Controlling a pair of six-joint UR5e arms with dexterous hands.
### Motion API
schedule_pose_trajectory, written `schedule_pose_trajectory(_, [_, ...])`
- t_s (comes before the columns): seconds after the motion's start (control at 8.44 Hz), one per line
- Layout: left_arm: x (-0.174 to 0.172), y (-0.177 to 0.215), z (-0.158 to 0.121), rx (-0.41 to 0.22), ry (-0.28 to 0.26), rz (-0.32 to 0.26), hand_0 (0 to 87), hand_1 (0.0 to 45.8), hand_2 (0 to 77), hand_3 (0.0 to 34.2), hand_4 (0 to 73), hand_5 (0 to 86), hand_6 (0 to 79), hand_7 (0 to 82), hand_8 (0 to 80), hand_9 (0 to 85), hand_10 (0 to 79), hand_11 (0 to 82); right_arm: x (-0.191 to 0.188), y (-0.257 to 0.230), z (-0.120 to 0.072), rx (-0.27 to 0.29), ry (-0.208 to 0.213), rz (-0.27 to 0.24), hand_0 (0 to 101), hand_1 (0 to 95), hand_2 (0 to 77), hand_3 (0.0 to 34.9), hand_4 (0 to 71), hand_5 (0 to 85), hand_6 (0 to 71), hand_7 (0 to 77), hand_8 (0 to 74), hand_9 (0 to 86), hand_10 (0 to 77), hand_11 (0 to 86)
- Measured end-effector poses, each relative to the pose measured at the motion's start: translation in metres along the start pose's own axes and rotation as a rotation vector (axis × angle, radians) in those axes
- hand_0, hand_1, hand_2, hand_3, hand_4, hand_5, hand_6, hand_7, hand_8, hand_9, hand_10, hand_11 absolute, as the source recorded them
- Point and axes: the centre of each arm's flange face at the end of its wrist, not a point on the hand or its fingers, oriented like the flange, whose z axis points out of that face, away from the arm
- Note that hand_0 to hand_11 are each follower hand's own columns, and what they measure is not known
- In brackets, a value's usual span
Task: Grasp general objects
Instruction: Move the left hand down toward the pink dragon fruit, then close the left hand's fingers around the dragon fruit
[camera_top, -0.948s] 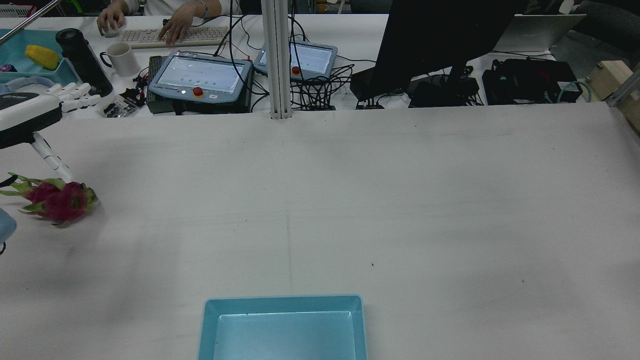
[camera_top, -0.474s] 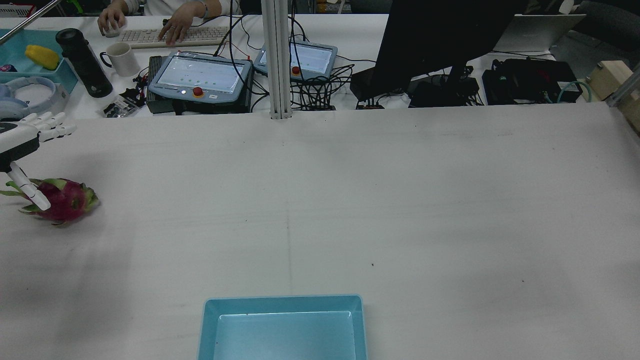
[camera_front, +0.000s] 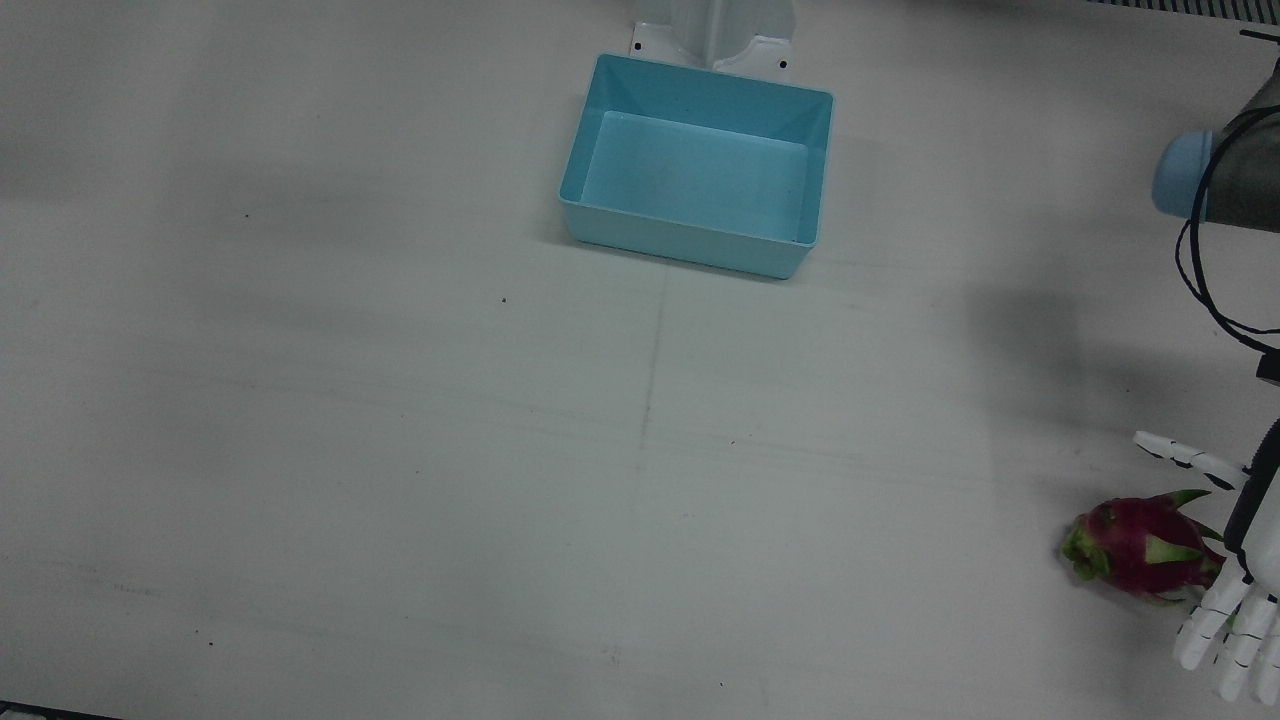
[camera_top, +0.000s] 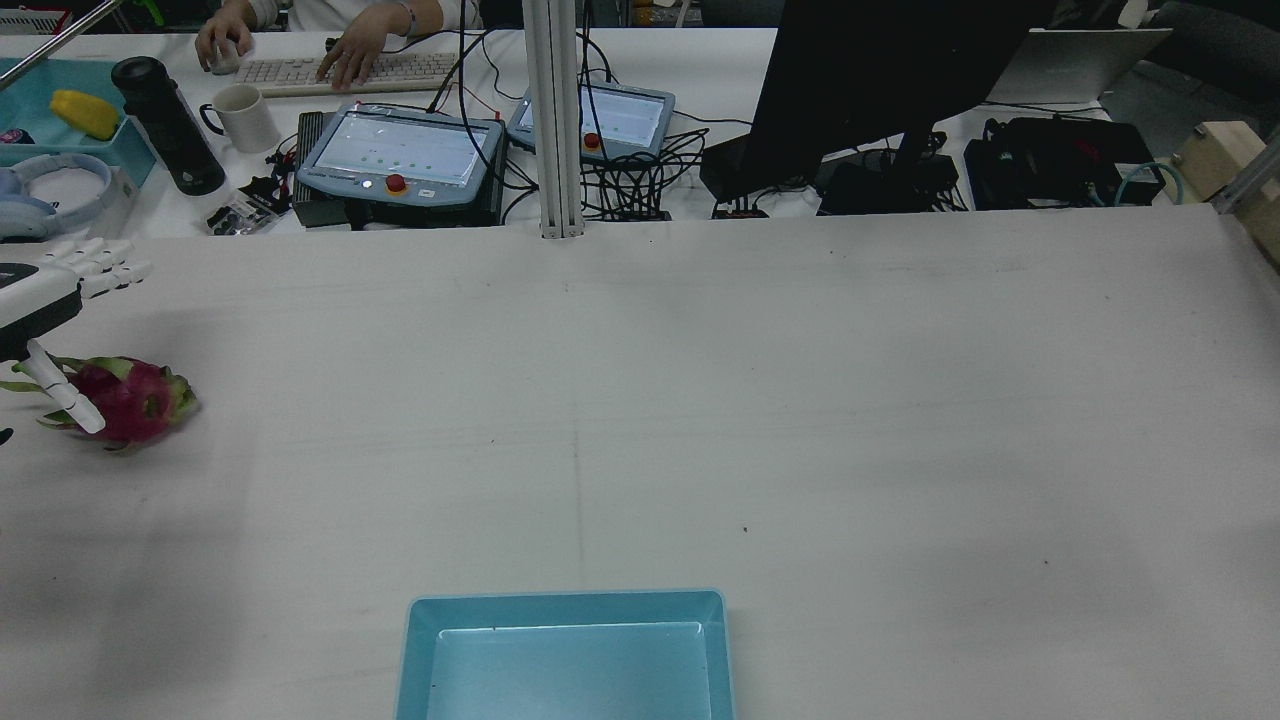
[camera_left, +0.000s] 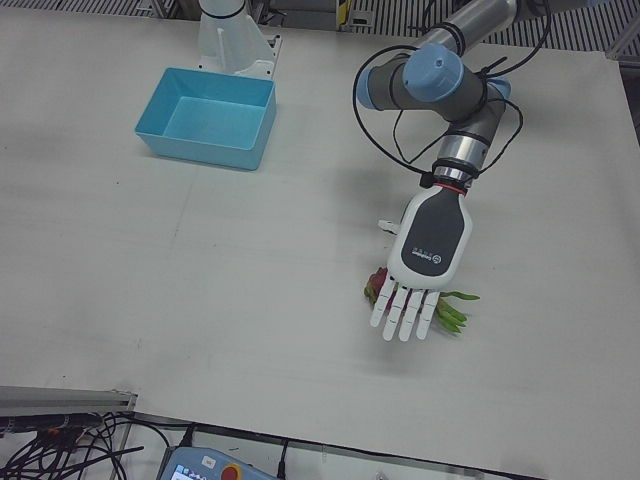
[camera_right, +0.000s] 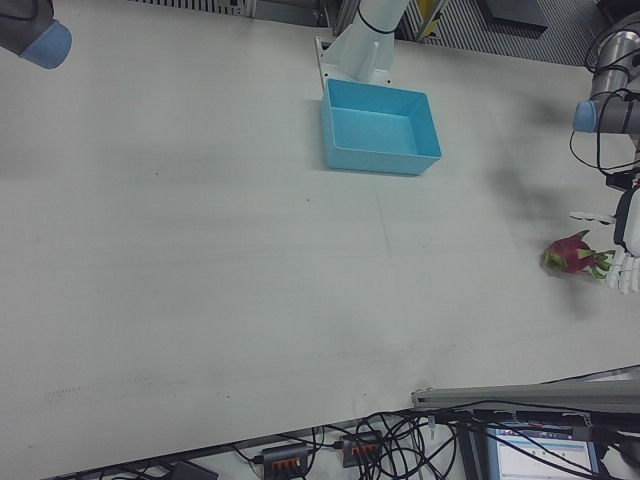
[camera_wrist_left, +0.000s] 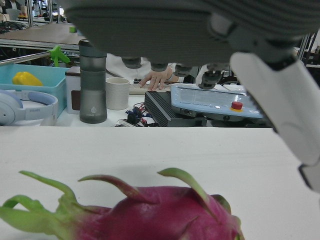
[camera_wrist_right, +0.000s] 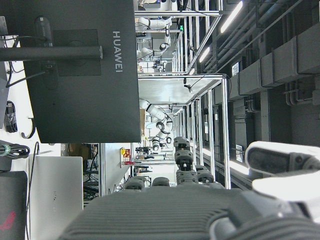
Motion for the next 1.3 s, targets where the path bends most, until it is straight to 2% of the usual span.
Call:
schedule_pose_trajectory(0.24, [-0.017,-0.001,0.008,0.001,-0.008,-0.027,55.2,0.0,6.0,1.4,0.5,2.2,0.0,3.3,1.1,0.5,0.5,1.1,0.0,0.0,0.0,0.0,-0.001,0.0,0,6.0,74.7,0.0,0.0,0.0,0.0,0.0,0.0,0.5,0.0,0.5])
schedule_pose_trajectory(0.47, [-0.022,0.006,0.01,-0.012,-0.017,-0.027,55.2,0.0,6.0,1.5,0.5,2.2,0.0,3.3,1.1,0.5,0.5,1.1,0.0,0.0,0.0,0.0,-0.001,0.0,0,6.0,74.7,0.0,0.0,0.0,0.0,0.0,0.0,0.5,0.0,0.5])
schedule_pose_trajectory(0.59, [-0.023,0.029,0.013,-0.042,-0.027,-0.02,55.4,0.0,7.1,1.2,0.5,1.6,0.0,3.3,1.1,0.5,1.1,1.1,0.0,0.0,0.0,0.0,-0.001,0.0,0,6.0,74.7,0.0,0.0,0.0,0.0,0.0,0.0,0.5,0.0,0.5])
schedule_pose_trajectory(0.83, [-0.016,0.07,0.013,-0.048,-0.036,-0.003,55.6,0.0,7.6,3.2,0.5,1.6,0.0,3.8,1.1,0.5,1.1,1.1,0.0,0.0,0.0,0.0,-0.001,0.0,0,6.0,74.7,0.0,0.0,0.0,0.0,0.0,0.0,0.5,0.0,0.5])
schedule_pose_trajectory(0.95, [-0.011,0.079,0.011,-0.03,-0.039,0.004,55.6,0.0,7.6,3.2,0.5,1.6,0.0,3.8,1.1,0.5,1.1,1.1,0.0,0.0,0.0,0.0,-0.001,0.0,0,6.0,74.7,0.0,0.0,0.0,0.0,0.0,0.0,0.5,0.0,0.5])
schedule_pose_trajectory(1.07, [-0.003,0.079,0.007,0.012,-0.048,0.011,56.4,0.0,8.2,5.7,0.5,9.3,0.0,3.8,1.1,0.5,1.1,1.1,0.0,0.0,0.0,0.0,-0.001,0.0,0,6.5,74.7,0.0,0.0,0.0,0.0,0.0,0.0,0.5,0.0,0.5])
schedule_pose_trajectory(1.3, [0.009,0.071,-0.003,0.084,-0.066,0.023,56.3,0.0,8.2,5.9,0.5,5.4,0.5,4.4,1.1,0.5,1.1,1.1,-0.001,0.0,0.0,0.0,-0.001,0.0,0,6.0,74.7,0.0,0.0,0.0,0.0,0.0,0.0,0.5,0.0,0.5])
